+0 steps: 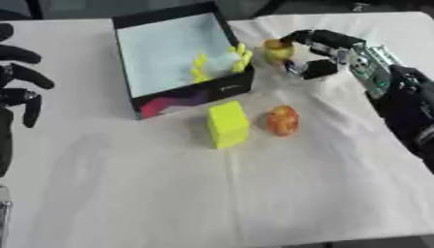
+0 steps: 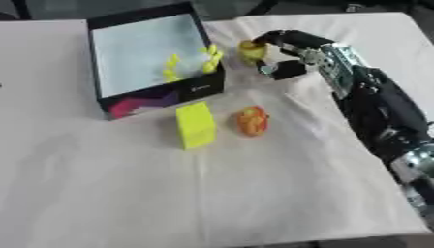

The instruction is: Pick up objects on the table and place them in the box.

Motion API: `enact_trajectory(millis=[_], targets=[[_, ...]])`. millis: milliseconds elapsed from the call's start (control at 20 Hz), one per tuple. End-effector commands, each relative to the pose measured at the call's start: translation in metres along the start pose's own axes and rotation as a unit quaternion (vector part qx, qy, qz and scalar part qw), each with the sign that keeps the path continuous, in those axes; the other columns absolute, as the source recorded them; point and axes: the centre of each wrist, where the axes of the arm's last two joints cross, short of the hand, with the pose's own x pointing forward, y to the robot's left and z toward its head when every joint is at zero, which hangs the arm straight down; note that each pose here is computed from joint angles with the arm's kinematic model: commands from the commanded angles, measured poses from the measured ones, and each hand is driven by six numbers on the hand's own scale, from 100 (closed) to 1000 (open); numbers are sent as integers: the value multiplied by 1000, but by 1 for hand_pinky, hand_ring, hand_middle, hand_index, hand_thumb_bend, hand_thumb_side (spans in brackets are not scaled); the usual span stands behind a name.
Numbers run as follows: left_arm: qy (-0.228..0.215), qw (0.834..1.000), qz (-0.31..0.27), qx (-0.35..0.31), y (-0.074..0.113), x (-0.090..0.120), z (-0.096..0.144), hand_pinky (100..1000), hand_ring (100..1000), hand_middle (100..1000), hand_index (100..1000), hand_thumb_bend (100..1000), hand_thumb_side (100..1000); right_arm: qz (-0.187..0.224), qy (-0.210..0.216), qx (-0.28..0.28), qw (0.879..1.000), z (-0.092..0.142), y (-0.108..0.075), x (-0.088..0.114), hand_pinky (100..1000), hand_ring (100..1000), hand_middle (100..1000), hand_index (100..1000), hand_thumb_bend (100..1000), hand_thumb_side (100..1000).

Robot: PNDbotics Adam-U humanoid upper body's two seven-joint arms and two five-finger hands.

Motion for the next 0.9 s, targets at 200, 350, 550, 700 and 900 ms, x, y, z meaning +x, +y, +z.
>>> enact_trajectory(millis=[200,350,550,700,900], targets=[[-13,1000,-8,0,3,6,-3,100,472,563,822,100,807,16,-3,-10,1000,0,-17,0,952,944,897,955,100,593],[-12,1000,-7,-1,3,7,-3,100,472,563,822,100,808,16,1,-27,1000,-3,-17,2,944,928,874,931,100,409],[-15,1000,-6,-1,2,7,-4,100,472,563,822,100,807,29,13,-69,997,-9,-19,8,920,879,780,769,100,230],[-16,1000,-5,-2,2,8,-4,100,472,563,822,100,807,42,24,-118,992,-12,-19,11,895,833,672,580,100,212],[-16,1000,-5,-1,2,8,-4,100,472,563,822,100,808,49,31,-185,981,-12,-18,11,863,778,562,355,100,198]])
